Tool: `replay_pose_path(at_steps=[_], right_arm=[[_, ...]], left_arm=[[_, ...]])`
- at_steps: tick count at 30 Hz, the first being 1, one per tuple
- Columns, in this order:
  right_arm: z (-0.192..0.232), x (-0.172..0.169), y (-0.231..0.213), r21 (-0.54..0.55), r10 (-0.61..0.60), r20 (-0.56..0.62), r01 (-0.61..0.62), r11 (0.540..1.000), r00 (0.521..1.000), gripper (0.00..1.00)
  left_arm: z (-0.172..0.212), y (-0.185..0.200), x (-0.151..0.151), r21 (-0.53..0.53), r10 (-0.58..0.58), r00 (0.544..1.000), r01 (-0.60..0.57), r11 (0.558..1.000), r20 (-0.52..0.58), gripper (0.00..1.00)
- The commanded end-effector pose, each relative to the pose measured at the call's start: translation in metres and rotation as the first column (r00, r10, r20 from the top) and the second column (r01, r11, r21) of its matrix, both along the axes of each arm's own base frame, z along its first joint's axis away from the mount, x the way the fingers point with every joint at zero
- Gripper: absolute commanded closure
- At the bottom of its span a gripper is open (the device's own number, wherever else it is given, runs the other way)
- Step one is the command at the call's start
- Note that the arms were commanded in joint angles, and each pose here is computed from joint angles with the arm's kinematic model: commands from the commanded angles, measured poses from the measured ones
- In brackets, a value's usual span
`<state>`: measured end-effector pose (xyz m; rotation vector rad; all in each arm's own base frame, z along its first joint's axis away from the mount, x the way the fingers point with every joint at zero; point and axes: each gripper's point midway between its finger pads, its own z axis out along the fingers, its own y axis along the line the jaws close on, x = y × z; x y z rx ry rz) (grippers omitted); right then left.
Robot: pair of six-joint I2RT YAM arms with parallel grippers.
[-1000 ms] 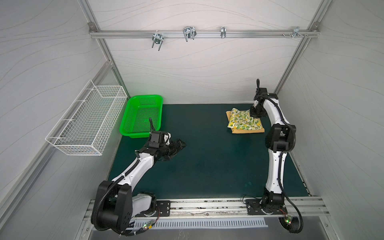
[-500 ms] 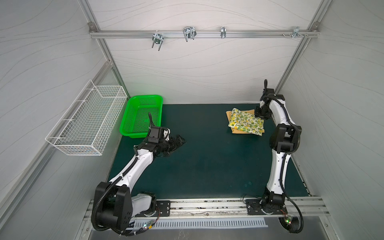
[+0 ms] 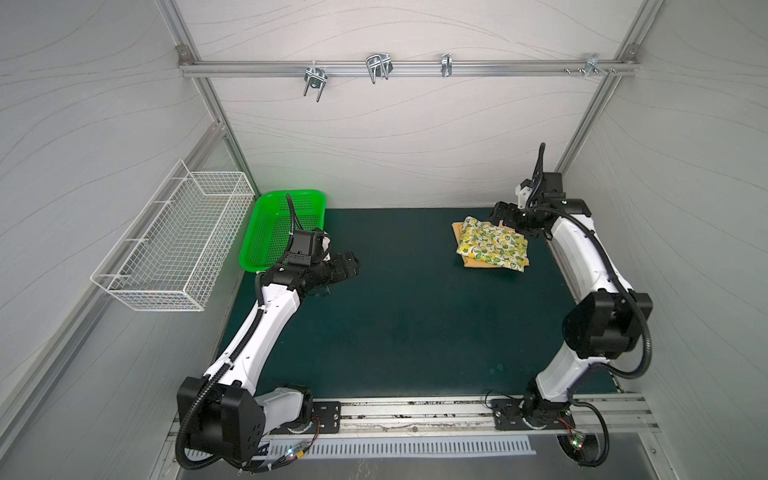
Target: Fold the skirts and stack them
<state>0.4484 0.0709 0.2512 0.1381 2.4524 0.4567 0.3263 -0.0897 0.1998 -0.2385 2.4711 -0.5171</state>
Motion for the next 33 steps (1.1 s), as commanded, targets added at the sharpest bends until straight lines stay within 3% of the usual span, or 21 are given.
replay_pose_path(at_steps=[1, 4, 9, 14, 19, 22, 28, 33], right_arm=[[0.012, -0.008, 0.021, 0.061, 0.012, 0.084, -0.017, 0.998, 0.996, 0.01], [0.004, -0.022, 0.031, 0.058, 0.029, 0.092, -0.034, 0.998, 0.995, 0.01], [-0.019, -0.040, 0.028, -0.006, 0.001, 0.128, 0.000, 1.000, 0.992, 0.01], [-0.042, -0.050, 0.019, -0.063, 0.013, 0.212, 0.001, 0.998, 0.977, 0.01], [-0.063, -0.049, 0.022, -0.124, 0.099, 0.283, -0.066, 0.990, 0.954, 0.01], [-0.079, -0.047, 0.022, -0.157, 0.123, 0.317, -0.076, 0.985, 0.940, 0.01], [-0.110, -0.043, 0.003, -0.211, 0.048, 0.315, 0.020, 0.977, 0.948, 0.01], [-0.119, -0.039, -0.008, -0.236, 0.006, 0.351, 0.082, 0.968, 0.937, 0.01]], left_arm=[[-0.001, 0.024, 0.003, 0.154, 0.021, 0.999, -0.025, 0.988, 0.024, 0.01], [-0.011, 0.035, 0.005, 0.235, 0.023, 1.000, -0.025, 0.972, 0.014, 0.01], [-0.029, 0.066, 0.013, 0.363, 0.116, 0.992, -0.123, 0.924, 0.040, 0.01], [-0.042, 0.097, 0.023, 0.386, 0.197, 0.968, -0.243, 0.890, 0.155, 0.01], [-0.047, 0.126, 0.025, 0.425, 0.255, 0.908, -0.386, 0.819, 0.333, 0.01], [-0.057, 0.138, 0.026, 0.457, 0.271, 0.891, -0.424, 0.782, 0.363, 0.01], [-0.088, 0.151, 0.033, 0.428, 0.284, 0.872, -0.450, 0.783, 0.398, 0.01], [-0.088, 0.166, 0.038, 0.338, 0.319, 0.811, -0.515, 0.788, 0.491, 0.01]])
